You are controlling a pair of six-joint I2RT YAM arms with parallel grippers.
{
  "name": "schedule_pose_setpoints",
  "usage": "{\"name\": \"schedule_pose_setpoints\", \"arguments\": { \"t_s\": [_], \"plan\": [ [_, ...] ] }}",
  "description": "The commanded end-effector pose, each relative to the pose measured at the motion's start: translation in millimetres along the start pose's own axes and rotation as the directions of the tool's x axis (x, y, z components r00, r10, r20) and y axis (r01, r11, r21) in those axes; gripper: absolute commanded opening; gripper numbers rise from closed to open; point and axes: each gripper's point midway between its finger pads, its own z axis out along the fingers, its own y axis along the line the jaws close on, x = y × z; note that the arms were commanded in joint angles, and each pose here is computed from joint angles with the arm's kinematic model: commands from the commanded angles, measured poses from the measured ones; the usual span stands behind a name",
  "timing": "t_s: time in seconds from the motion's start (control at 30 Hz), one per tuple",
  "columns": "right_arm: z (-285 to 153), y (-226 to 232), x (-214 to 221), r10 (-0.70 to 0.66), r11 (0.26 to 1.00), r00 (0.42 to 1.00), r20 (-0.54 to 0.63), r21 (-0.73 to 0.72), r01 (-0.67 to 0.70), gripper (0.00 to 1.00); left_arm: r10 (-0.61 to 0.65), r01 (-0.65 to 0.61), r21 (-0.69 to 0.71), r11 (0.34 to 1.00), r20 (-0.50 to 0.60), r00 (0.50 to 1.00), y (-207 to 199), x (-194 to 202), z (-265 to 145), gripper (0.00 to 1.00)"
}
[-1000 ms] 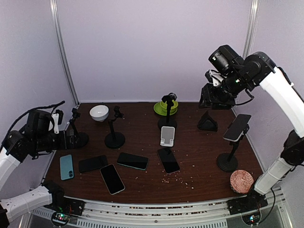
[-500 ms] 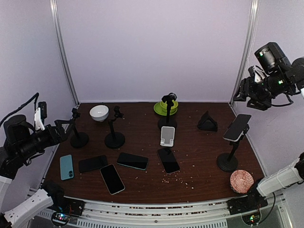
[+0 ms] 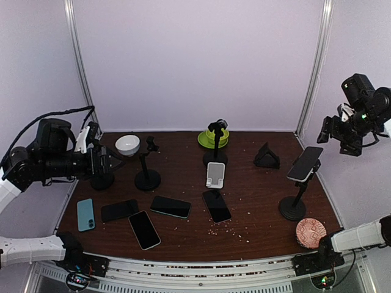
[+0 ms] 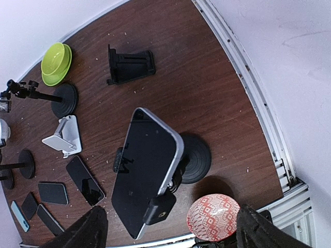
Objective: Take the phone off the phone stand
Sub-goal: Pick up the phone stand with the phone from the center of the board.
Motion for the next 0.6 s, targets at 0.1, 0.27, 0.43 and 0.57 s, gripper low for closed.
{"name": "schedule_pose_setpoints", "arguments": {
  "t_s": [0.1, 0.27, 0.43, 0.57],
  "plan": [
    [32, 3, 11, 0.069, 0.984, 0.993, -0.101, -0.159, -0.085, 0.84, 0.087, -0.085, 0.035, 0.996, -0.059, 0.994, -52, 0, 37, 0.98],
    [50, 15, 7, 0.169, 0.931, 0.973, -0.16, -0.298, -0.211, 0.79, 0.106, -0.101, 0.076, 0.992, -0.064, 0.992, -81, 6, 49, 0.98],
    [63, 20, 1, 0.21, 0.908, 0.958, -0.197, -0.324, -0.266, 0.75, 0.111, -0.103, 0.088, 0.991, -0.092, 0.99, -93, 17, 57, 0.98],
    [69, 24, -6, 0.236, 0.89, 0.951, -0.201, -0.347, -0.295, 0.7, 0.117, -0.109, 0.092, 0.99, -0.09, 0.989, -100, 16, 58, 0.98]
  ]
}}
